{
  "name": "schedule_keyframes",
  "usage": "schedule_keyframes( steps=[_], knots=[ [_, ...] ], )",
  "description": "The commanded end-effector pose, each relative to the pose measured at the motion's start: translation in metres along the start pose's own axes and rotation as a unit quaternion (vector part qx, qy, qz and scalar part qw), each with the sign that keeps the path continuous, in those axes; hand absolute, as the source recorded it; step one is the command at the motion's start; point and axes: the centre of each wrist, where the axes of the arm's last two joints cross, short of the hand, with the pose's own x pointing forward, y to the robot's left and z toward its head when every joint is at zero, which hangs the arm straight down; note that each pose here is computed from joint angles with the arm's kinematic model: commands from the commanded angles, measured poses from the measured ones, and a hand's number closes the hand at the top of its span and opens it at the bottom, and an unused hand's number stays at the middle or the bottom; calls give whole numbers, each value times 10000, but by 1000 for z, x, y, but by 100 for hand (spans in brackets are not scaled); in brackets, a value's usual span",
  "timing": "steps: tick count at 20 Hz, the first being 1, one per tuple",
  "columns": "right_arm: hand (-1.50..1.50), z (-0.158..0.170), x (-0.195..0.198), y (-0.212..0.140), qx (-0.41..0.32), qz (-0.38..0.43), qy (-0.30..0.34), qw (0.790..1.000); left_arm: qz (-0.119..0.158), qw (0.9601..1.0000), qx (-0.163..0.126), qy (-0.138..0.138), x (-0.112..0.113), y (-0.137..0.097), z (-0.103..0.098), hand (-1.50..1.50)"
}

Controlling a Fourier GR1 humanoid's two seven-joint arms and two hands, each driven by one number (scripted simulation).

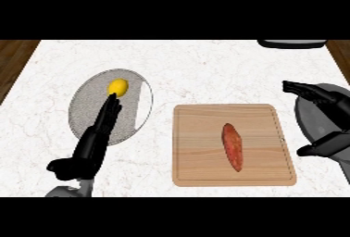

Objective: Pick the sweet potato from the cutting board and place it in the pan

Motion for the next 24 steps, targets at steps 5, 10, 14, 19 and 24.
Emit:
schedule_keyframes(
  steps=[5, 10, 14, 19, 24],
  knots=[
    [-150, -69, 33, 20, 1329, 1050, 429, 9846, -54, 10000, -41, -5, 2, 0, -7, 0],
    [-150, -76, 35, 32, 2201, 2074, 1008, 9478, -43, 10000, 5, -53, -21, -6, 5, 0],
    [-150, -83, 18, 87, 2758, 2498, 1034, 9224, 2, 10000, -91, -23, -8, 12, 13, 0],
    [-150, -94, 13, 106, 2896, 3005, 1419, 8976, -53, 9999, 67, 71, 4, 10, 1, 0],
    [-150, -96, 19, 124, 2868, 2848, 1425, 9035, 36, 9999, 111, 0, 6, 4, -13, 0]
  ],
)
